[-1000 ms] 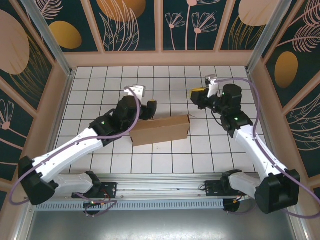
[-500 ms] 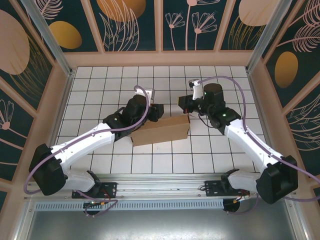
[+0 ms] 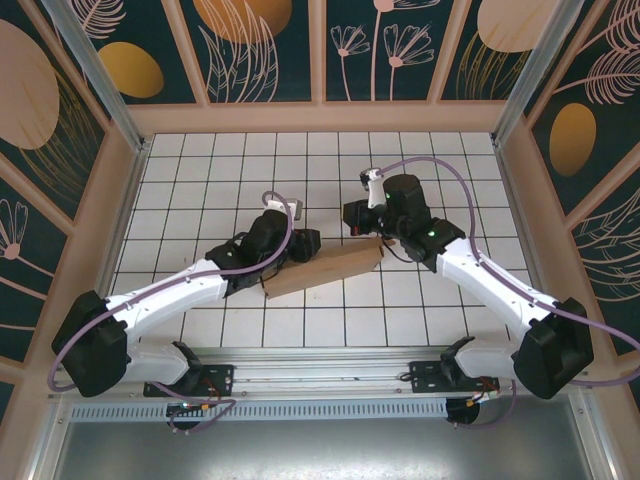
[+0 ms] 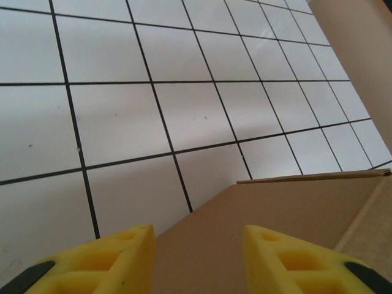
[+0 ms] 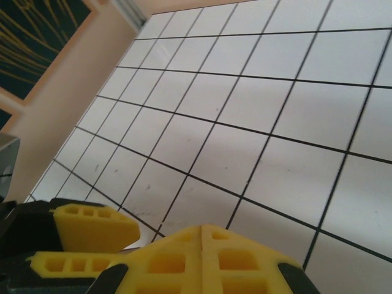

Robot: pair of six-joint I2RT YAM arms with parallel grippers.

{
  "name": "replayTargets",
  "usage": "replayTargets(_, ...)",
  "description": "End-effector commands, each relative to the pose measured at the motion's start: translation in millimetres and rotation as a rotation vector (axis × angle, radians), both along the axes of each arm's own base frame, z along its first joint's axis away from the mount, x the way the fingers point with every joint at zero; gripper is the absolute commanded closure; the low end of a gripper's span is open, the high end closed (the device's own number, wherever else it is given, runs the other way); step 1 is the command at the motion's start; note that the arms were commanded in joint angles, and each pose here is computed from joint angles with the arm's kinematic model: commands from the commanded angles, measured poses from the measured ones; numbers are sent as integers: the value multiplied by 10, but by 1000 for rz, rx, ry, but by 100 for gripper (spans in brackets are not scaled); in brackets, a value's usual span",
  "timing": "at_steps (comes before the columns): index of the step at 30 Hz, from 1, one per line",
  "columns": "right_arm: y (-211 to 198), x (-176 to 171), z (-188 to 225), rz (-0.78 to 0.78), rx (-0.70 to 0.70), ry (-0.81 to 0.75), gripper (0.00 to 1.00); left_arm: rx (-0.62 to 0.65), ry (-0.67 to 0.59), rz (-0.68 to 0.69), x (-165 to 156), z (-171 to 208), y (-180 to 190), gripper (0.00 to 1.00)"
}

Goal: Fold the paper box

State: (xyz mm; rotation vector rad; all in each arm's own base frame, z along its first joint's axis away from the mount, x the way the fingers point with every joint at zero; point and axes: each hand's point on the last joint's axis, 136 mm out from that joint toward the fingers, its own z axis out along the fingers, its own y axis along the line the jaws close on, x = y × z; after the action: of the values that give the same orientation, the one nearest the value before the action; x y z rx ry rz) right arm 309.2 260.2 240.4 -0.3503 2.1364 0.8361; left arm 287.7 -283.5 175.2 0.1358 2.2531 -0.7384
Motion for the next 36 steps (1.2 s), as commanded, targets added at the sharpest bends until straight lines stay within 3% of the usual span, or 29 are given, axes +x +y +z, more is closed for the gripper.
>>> replayTargets(1, -200, 17, 28, -93, -7, 3, 100, -16, -15, 24, 8, -14, 49, 58)
replayTargets(12, 188, -180, -75, -47, 40, 42, 93, 137, -123, 118, 270, 64, 221, 54)
replayTargets(24, 189, -241, -6, -85, 21, -10, 91, 178, -163, 128, 428, 77, 153, 54)
replayTargets(36, 170, -553, -610, -99, -71, 34, 92, 189, -218, 159, 435, 69, 257, 55)
